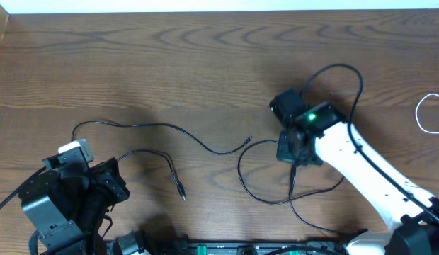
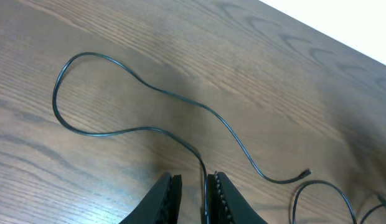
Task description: Untangle cables
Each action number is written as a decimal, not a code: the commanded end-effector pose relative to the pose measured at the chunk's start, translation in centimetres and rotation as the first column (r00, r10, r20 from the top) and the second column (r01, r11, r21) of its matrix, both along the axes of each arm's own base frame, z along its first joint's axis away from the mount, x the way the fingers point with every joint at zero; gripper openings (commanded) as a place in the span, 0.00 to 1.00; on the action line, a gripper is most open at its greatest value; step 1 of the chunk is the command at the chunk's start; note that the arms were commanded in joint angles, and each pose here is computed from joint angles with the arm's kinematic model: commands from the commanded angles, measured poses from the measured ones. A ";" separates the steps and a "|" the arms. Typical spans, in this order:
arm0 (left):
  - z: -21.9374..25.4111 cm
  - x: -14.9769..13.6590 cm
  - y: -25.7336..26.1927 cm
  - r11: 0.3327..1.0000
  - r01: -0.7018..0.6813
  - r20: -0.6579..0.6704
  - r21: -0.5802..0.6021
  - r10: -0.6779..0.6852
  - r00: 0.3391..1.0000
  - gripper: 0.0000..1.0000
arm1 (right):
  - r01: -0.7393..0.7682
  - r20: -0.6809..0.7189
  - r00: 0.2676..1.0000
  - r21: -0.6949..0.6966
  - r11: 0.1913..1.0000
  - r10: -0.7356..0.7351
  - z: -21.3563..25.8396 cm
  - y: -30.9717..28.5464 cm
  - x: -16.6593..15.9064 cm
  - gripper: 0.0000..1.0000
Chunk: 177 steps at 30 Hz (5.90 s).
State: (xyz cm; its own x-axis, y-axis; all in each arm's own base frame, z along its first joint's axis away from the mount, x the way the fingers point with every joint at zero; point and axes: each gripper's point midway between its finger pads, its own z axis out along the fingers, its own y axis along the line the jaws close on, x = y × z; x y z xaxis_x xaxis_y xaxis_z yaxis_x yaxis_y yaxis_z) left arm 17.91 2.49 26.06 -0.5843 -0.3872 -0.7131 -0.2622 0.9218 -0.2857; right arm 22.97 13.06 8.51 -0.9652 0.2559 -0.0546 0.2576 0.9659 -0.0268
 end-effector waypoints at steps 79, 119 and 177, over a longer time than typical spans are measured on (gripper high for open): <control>-0.2 0.0 0.0 1.000 -0.002 -0.006 0.000 0.002 1.000 0.20 | 0.480 0.028 0.877 -0.104 0.871 -0.480 -6.7 -4.2 -7.4 0.99; -0.3 0.0 0.0 1.000 0.000 -0.008 -0.004 0.000 1.000 0.20 | 0.640 -0.023 0.766 -0.070 0.765 -0.642 -11.5 -3.7 -11.7 0.86; -0.3 0.0 0.0 1.000 0.000 -0.008 -0.003 0.000 1.000 0.20 | 0.107 0.746 0.658 -0.225 0.969 0.101 14.6 -8.5 13.8 0.01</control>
